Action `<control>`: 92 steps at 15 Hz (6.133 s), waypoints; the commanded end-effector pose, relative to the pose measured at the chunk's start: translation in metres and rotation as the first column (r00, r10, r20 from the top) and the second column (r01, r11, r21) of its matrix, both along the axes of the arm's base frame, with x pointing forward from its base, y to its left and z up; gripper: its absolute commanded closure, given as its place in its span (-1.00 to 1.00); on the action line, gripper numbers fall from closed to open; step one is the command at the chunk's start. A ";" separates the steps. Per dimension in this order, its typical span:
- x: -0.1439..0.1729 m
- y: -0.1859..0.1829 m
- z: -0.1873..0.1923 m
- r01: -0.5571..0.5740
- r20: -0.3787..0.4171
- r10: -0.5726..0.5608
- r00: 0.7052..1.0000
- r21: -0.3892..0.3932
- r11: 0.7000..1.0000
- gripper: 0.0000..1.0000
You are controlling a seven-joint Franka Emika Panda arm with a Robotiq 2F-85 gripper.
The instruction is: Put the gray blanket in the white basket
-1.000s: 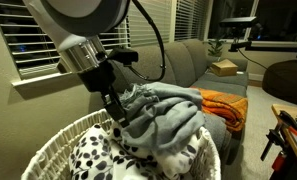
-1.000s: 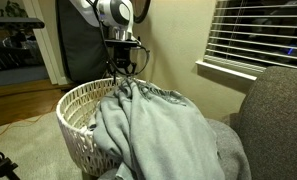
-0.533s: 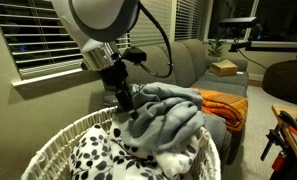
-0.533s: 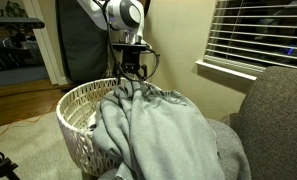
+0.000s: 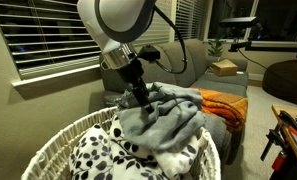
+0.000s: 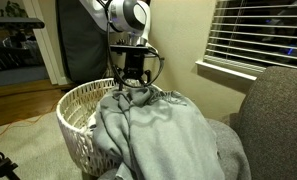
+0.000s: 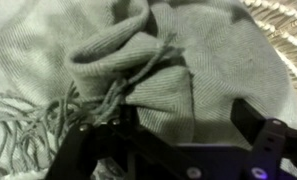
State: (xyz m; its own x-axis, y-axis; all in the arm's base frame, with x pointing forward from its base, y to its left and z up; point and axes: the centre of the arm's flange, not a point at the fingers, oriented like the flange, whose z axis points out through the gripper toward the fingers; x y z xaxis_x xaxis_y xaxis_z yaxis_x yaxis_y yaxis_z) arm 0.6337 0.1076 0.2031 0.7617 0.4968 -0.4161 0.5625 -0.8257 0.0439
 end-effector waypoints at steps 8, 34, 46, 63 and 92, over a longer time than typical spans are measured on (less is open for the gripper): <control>-0.039 -0.081 0.027 0.112 0.036 -0.108 0.993 -0.116 0.987 -1.00; -0.071 -0.134 0.025 0.214 0.108 -0.207 0.972 -0.055 0.975 -1.00; -0.077 -0.138 0.022 0.205 0.117 -0.200 0.973 -0.033 0.978 -1.00; -0.065 -0.162 0.010 0.209 0.177 -0.215 0.960 0.052 0.977 -1.00; -0.096 -0.140 0.069 0.215 0.150 -0.237 0.960 0.152 0.965 -1.00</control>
